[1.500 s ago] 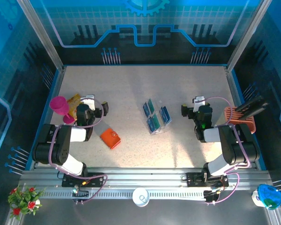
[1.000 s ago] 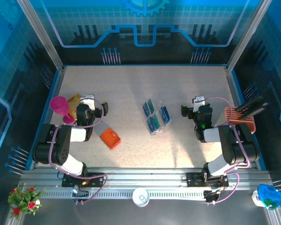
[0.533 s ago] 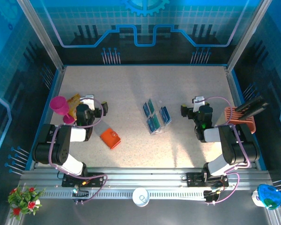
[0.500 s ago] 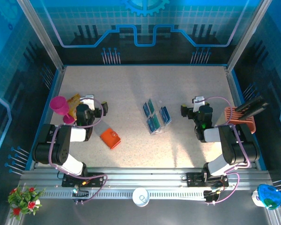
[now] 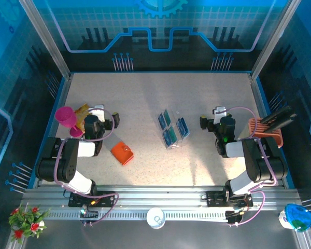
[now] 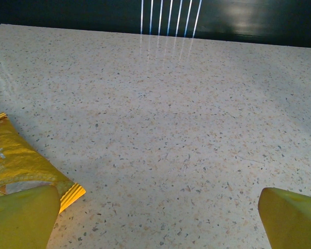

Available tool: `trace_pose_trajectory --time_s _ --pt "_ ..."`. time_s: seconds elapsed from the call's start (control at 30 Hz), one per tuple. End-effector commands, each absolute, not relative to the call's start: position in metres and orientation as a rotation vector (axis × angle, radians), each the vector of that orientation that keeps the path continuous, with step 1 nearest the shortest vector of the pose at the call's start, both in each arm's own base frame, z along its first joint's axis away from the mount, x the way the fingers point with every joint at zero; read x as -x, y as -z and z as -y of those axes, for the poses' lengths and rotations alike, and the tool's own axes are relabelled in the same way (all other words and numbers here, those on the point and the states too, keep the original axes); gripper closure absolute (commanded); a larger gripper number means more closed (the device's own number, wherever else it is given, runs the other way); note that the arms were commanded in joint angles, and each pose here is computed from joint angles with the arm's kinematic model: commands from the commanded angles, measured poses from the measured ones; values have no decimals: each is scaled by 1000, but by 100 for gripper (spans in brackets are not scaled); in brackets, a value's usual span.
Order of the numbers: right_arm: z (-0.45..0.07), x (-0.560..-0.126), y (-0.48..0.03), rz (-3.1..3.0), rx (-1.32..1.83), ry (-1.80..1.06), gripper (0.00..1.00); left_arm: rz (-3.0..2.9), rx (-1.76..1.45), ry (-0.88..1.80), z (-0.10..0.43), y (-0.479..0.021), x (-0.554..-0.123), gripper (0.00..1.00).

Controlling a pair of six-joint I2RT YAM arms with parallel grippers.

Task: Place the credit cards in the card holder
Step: Move the storage box to the top-center of the table.

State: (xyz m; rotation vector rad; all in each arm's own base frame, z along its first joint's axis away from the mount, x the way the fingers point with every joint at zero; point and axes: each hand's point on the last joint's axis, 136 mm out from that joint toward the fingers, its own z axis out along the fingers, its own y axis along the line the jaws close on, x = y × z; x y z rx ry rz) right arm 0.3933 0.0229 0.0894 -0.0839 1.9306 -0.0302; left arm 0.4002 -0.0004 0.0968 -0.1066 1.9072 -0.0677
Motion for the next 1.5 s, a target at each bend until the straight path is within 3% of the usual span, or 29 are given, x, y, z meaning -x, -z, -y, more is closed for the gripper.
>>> trace_pose_trajectory --time_s 0.0,0.23,0.43,0.77,0.97,1.23,1.47 --pt "-17 -396 -111 -1889 73 53 0 -1904 173 18 -13 -103 -399 1" --pt "-2 -391 -154 -1920 -53 84 0 -1955 227 -39 -23 -119 -402 1" --pt "0 -381 -204 -2028 -489 -209 0 -1945 298 -44 -28 -158 -398 1" --pt "-86 -358 -244 -2071 -208 -714 1 -2009 307 100 26 -231 -388 1" --pt "-135 -301 -208 -2316 -2 -760 15 -2126 387 165 51 -234 -370 1" --pt "-174 -217 -155 -2553 149 -790 19 -2214 498 211 56 -219 -346 1" --pt "-205 -190 -113 -2618 141 -851 20 -2296 530 203 57 -198 -337 1"
